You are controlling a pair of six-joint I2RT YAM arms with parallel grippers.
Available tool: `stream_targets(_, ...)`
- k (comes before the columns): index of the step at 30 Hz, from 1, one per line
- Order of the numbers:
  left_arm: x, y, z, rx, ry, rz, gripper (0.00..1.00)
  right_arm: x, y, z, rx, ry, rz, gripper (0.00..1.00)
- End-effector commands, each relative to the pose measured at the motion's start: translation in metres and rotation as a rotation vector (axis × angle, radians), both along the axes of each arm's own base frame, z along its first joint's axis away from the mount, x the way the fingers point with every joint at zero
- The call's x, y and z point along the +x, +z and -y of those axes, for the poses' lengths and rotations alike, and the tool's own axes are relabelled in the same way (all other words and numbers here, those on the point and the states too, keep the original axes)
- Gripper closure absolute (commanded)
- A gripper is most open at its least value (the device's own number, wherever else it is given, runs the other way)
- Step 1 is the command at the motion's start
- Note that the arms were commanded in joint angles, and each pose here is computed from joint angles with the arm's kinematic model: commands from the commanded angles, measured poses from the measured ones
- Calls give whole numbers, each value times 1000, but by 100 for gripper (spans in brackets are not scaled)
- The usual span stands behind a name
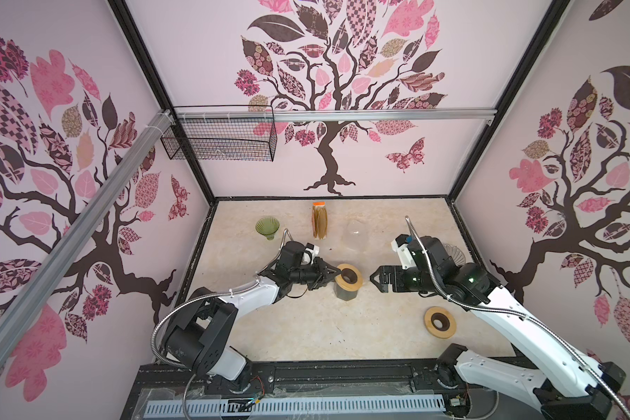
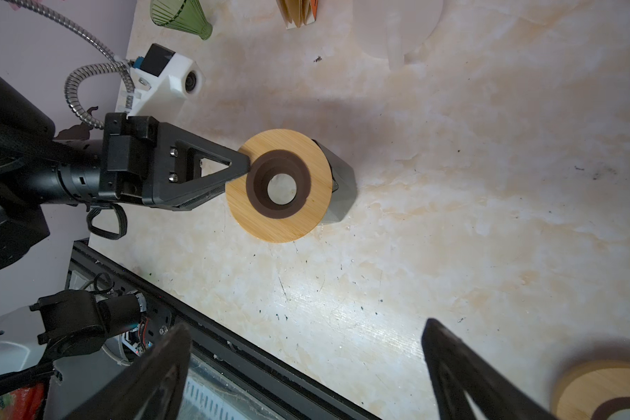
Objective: Place the coffee filter in the dripper
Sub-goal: 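Lower the wooden stand onto the pitcher mouth and settle it with the left gripper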
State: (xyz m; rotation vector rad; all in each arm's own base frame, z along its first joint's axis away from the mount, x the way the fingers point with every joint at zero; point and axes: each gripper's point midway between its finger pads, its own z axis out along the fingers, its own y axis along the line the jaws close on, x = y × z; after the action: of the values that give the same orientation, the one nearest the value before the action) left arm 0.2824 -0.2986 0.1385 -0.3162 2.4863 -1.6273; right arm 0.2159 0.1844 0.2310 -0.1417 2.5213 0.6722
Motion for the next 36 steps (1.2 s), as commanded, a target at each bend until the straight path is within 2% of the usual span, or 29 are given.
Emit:
stream_targets(1, -3, 0, -2, 16, 4, 13, 79, 2, -1, 0, -9, 7, 3, 0)
stream_targets(8, -3, -1, -5, 21, 14, 12, 78, 2, -3, -1, -11, 12, -2, 0)
stream_targets(27, 1, 4, -19, 28, 51, 15, 64, 1, -8, -2, -10, 17, -19, 0)
stream_targets(36, -2, -2, -19, 43, 30, 8, 66, 1, -9, -4, -7, 22, -23, 0)
